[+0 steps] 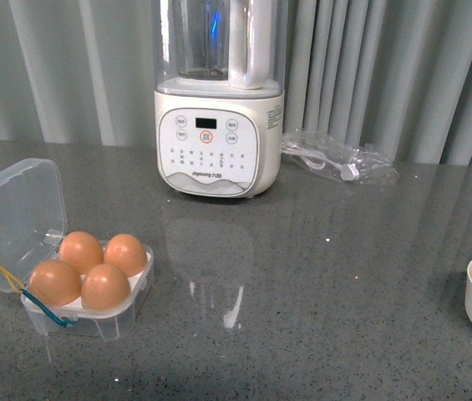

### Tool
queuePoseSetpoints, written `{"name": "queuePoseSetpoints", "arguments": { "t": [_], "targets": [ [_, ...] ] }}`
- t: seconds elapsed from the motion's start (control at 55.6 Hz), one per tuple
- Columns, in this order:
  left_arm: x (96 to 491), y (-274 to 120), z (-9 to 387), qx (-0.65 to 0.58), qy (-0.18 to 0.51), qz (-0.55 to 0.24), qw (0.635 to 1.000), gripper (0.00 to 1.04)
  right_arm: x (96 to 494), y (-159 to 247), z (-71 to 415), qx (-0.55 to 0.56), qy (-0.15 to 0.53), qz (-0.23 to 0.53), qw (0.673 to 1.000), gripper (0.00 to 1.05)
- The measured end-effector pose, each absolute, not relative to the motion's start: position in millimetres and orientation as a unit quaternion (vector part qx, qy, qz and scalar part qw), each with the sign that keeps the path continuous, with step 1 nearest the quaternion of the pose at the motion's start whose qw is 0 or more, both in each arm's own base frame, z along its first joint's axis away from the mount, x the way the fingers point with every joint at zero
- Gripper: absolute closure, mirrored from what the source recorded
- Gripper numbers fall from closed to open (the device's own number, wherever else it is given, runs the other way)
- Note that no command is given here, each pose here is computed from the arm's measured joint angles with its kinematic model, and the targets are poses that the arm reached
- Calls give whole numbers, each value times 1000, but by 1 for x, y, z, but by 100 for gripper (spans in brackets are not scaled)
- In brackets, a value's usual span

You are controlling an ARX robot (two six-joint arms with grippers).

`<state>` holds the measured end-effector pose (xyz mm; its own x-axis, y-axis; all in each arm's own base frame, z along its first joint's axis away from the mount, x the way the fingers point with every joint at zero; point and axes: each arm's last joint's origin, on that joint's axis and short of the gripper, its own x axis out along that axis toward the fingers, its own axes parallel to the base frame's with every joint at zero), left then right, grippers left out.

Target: Put egg into box

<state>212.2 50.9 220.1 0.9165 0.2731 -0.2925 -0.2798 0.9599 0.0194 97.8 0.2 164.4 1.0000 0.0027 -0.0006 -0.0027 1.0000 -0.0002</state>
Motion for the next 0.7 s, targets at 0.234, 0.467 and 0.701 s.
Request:
{"name": "queuePoseSetpoints", "arguments": {
  "t": [0.234,0.467,0.701],
  "targets": [
    [241,55,228,1,136,129,982,7,98,0,164,0,0,1,1000,7],
    [261,54,215,9,143,94,985,7,98,0,164,0,0,1,1000,7],
    [272,45,201,23,154,80,984,7,98,0,164,0,0,1,1000,7]
  ]
}}
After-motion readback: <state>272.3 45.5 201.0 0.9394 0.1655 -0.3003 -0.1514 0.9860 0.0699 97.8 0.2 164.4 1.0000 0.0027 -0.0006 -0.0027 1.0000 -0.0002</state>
